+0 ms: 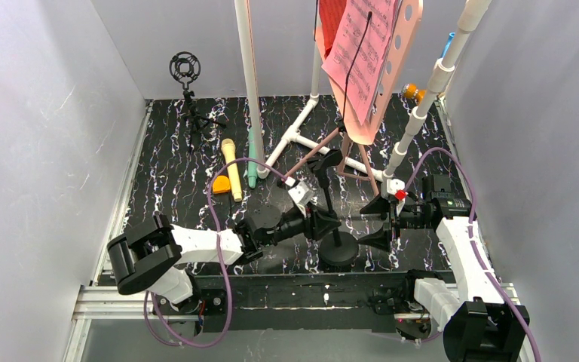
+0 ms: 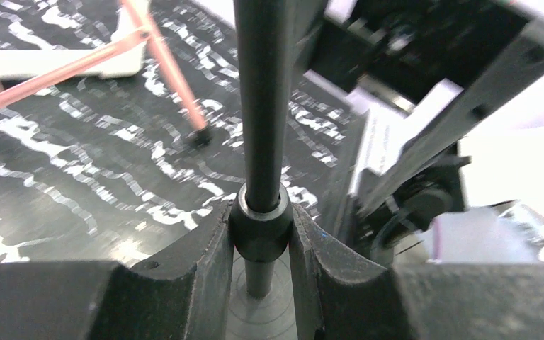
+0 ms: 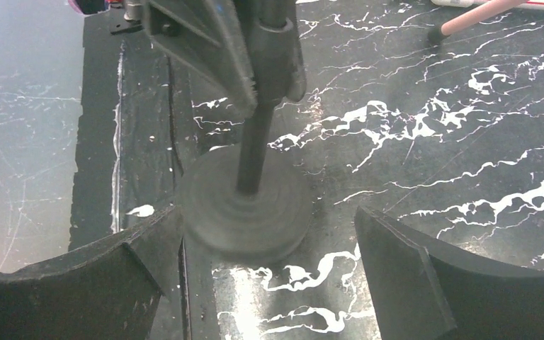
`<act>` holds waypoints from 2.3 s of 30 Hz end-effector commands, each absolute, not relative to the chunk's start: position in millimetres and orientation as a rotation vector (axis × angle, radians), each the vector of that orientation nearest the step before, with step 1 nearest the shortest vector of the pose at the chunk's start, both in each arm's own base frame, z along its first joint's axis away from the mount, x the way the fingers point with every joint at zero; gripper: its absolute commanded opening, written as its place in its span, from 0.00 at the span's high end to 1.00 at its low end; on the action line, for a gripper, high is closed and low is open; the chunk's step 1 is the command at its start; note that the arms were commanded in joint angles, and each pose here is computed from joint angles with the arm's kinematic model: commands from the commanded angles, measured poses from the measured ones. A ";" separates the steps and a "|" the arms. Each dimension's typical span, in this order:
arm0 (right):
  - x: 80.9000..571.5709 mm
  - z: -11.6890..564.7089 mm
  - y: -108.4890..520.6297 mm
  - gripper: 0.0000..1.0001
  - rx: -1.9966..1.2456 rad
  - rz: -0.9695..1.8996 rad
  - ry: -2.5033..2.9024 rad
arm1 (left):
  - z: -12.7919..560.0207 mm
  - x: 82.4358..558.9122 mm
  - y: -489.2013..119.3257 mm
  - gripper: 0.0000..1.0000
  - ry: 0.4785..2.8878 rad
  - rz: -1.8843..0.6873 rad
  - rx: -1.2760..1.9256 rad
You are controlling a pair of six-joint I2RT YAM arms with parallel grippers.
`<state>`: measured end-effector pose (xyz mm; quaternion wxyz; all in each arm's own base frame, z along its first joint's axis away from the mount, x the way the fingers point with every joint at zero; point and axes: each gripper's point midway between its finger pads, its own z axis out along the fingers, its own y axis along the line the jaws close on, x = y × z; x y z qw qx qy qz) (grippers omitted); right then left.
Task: Pack up the instrument practice props
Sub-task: Pick up the microphone stand at the center of the board.
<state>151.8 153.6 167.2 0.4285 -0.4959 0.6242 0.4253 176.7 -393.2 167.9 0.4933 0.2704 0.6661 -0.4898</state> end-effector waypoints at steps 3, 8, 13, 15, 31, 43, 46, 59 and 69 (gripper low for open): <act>143.8 181.2 161.9 0.00 -1.208 1.148 1.506 | 256.7 175.2 -421.2 1.00 1.452 -1.321 0.409; 141.4 182.7 165.0 0.00 -1.183 1.187 1.508 | 259.8 179.9 -431.8 1.00 1.469 -1.284 0.306; 144.4 184.9 166.6 0.09 -1.152 1.215 1.515 | 262.6 178.7 -439.2 1.00 1.453 -1.267 0.266; 146.2 183.9 166.8 0.17 -1.138 1.225 1.525 | 264.6 178.1 -441.6 1.00 1.440 -1.273 0.256; 143.1 177.3 175.7 0.50 -1.167 1.269 1.552 | 281.2 172.5 -447.9 1.00 1.363 -1.296 0.222; 145.2 180.2 176.8 0.99 -1.185 1.256 1.539 | 282.3 166.8 -445.3 1.00 1.339 -1.325 0.221; 144.8 184.0 176.7 0.99 -1.194 1.251 1.530 | 278.9 160.4 -443.6 0.88 1.330 -1.347 0.250; 129.8 183.3 176.9 0.99 -1.264 1.235 1.443 | 223.1 120.2 -415.9 0.02 1.239 -1.238 0.717; 119.2 178.0 178.7 0.99 -1.273 1.260 1.401 | 229.9 127.4 -413.4 0.07 1.134 -1.236 0.830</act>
